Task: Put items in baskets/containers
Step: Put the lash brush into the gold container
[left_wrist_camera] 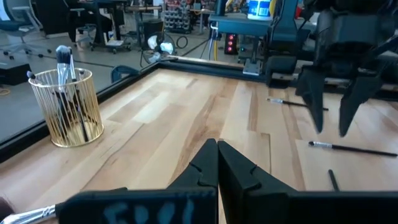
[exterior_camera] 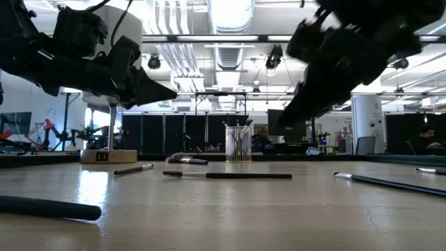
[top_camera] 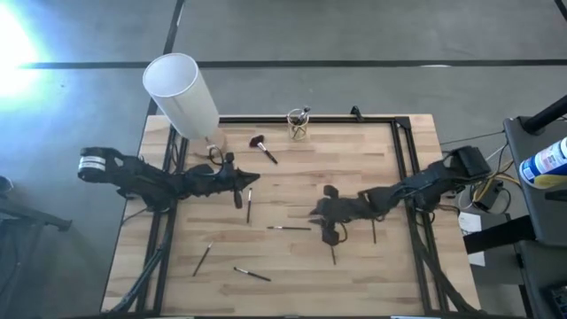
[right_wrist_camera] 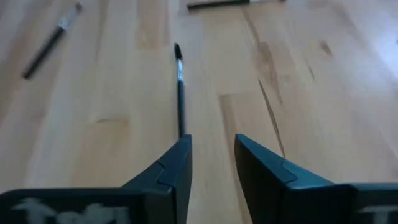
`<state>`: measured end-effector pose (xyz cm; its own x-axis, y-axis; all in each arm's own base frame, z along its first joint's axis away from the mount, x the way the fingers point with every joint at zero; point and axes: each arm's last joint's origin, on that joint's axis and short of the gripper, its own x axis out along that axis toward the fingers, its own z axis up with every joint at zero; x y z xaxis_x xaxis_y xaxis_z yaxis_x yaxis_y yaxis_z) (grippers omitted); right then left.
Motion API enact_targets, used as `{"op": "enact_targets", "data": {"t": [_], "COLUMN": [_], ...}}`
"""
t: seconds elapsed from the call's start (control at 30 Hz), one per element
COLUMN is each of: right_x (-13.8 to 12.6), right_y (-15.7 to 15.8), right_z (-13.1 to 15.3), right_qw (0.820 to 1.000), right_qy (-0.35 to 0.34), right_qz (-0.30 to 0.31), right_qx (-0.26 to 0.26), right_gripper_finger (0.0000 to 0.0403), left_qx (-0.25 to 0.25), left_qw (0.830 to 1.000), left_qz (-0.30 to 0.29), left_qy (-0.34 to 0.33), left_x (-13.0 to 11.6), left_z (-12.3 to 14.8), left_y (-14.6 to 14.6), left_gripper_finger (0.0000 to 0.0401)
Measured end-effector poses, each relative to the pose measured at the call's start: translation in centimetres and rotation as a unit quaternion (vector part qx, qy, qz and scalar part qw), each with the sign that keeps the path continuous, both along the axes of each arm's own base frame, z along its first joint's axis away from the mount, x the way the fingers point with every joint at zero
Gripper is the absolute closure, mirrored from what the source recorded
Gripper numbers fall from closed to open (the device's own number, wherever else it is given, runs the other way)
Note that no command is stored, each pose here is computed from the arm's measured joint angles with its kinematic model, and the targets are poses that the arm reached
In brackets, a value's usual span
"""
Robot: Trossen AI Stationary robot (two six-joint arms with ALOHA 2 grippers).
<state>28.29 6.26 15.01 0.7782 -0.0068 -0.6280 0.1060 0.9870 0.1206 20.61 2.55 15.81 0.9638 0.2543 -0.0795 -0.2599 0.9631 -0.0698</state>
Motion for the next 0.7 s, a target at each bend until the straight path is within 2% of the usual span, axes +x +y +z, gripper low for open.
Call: {"op": "enact_targets", "data": {"t": [0.27, 0.7], "right_x": [3.0, 6.2], "right_y": [0.6, 1.4], "right_z": [-1.7, -2.7], "right_qw": [0.995, 0.975], "right_qy": [0.083, 0.211], "right_qz": [0.041, 0.048], "right_qx": [-0.022, -0.046], "right_gripper_finger": [0.0292, 0.0333], "left_qx": [-0.001, -0.004], "left_qw": [1.000, 1.000], "left_qz": [0.000, 0.000], "left_qy": [0.006, 0.016], "left_x": [0.0, 0.0], "left_z": [-0.1, -0.3], "left_y": [0.0, 0.0], "left_gripper_finger": [0.0401, 0.0401]}}
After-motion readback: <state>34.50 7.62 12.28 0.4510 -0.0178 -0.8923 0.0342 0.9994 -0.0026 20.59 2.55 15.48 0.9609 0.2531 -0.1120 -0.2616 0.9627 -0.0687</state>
